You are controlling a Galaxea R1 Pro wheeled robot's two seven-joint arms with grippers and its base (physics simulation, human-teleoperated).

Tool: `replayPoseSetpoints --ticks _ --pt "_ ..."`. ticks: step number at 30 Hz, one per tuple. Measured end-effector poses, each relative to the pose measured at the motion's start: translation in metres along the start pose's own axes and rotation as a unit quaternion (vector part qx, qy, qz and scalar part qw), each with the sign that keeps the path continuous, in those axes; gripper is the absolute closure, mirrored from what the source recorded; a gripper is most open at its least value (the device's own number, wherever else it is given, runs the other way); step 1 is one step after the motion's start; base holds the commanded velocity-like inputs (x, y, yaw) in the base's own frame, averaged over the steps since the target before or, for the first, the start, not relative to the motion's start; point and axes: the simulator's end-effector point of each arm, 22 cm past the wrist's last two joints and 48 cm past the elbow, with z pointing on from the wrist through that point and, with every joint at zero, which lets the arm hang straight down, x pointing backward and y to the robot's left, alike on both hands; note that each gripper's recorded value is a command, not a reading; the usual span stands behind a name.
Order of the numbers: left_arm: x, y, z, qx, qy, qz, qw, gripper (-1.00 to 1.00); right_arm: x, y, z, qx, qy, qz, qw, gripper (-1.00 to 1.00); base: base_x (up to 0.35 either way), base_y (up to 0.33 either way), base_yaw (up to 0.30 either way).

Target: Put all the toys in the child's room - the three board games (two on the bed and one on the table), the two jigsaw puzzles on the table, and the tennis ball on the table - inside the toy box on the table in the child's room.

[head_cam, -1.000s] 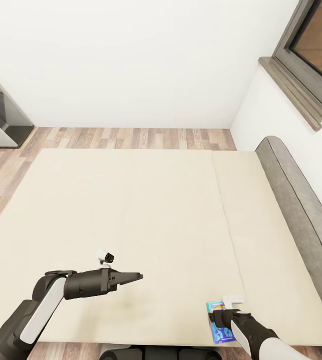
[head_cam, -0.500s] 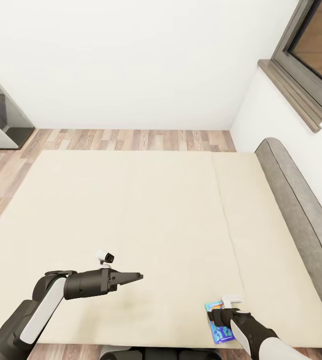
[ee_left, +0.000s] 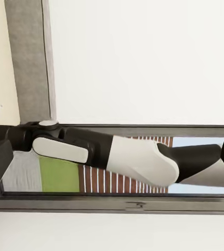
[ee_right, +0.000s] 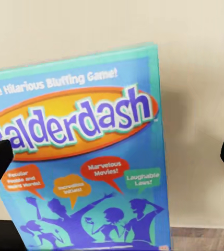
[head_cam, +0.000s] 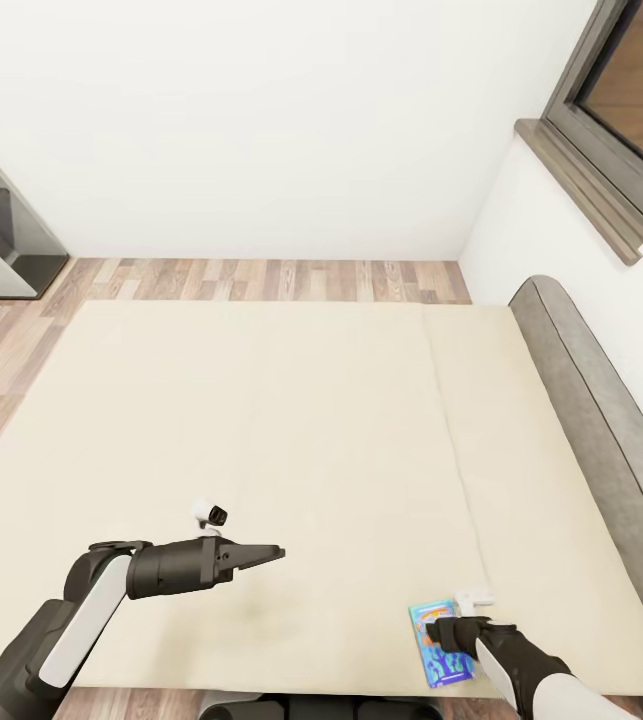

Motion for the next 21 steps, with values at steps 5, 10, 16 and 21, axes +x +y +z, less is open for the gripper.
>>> replayPoseSetpoints --ticks 5,10,16,21 --pt "0.000 0.000 0.001 -0.001 0.000 0.000 1.0000 -1.00 0.002 0.003 -0.002 -0.039 0.002 -0.001 0.9992 -1.00 0.000 0.000 0.000" --pt "0.000 0.001 0.001 -0.001 0.000 -0.001 1.0000 -1.00 0.001 0.008 -0.004 -0.061 0.003 -0.001 0.9982 -1.00 0.000 0.000 0.000" --pt "0.001 0.001 0.001 -0.001 0.000 -0.001 1.0000 -1.00 0.003 0.012 -0.004 -0.068 0.008 0.000 0.9976 -1.00 0.000 0.000 0.000" --pt "0.001 0.001 0.001 -0.001 0.000 -0.001 1.0000 -1.00 0.004 0.014 -0.004 -0.071 0.010 0.000 0.9974 -1.00 0.000 0.000 0.000"
